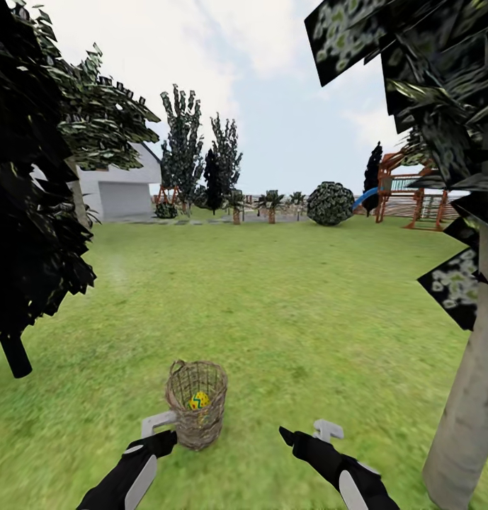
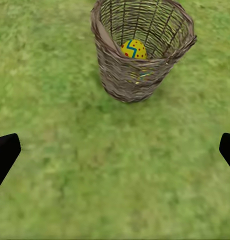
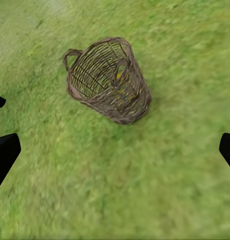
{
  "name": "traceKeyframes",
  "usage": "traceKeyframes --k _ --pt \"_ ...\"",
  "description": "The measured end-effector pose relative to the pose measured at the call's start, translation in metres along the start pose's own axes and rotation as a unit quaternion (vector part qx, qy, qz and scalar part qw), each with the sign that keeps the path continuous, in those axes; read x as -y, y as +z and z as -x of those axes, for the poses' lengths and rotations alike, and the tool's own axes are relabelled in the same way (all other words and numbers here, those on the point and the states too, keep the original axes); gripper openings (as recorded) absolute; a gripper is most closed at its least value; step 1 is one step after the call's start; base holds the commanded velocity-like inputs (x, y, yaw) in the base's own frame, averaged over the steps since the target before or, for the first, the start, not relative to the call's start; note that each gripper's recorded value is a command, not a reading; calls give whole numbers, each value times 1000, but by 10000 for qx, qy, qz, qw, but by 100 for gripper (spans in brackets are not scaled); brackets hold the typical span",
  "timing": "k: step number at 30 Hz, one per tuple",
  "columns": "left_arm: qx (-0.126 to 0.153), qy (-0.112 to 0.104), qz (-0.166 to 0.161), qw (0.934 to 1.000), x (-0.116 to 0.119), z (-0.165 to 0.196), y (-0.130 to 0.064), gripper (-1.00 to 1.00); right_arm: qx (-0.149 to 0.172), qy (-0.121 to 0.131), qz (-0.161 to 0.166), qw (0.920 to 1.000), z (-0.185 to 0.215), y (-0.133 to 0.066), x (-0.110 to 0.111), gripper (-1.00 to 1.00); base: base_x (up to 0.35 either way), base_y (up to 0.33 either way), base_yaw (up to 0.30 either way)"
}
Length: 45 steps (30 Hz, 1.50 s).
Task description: Take the three Easter eggs out of the wicker basket on the lawn in the garden, then place them on the lawn next to a single tree (choose any tree) so that all three eggs are next to the same tree and none are left in the basket.
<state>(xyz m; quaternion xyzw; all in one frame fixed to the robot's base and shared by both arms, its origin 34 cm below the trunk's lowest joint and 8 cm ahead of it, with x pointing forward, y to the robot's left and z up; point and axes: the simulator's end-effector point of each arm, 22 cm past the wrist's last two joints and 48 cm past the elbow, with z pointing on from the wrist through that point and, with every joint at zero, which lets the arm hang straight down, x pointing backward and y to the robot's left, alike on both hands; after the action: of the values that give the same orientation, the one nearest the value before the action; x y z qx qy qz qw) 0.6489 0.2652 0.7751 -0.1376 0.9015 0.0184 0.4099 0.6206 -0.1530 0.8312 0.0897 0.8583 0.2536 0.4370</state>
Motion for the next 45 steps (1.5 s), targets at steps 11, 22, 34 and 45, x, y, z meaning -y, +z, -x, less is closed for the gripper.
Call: traceKeyframes --k 11,22,34,45 --pt "-14 0 -2 10000 0 -2 1 100 4 9 5 10000 0 0 -1 100 0 207 0" --pt "-87 13 15 10000 -1 -9 4 100 -67 57 -36 10000 -6 3 5 100 50 233 -15" --pt "-150 22 39 9999 -3 -15 7 100 -118 72 -57 9999 -12 5 8 100 151 242 -99" --pt "-151 28 41 9999 -3 -16 7 100 -109 107 -59 9999 -11 5 8 100 244 242 -167"
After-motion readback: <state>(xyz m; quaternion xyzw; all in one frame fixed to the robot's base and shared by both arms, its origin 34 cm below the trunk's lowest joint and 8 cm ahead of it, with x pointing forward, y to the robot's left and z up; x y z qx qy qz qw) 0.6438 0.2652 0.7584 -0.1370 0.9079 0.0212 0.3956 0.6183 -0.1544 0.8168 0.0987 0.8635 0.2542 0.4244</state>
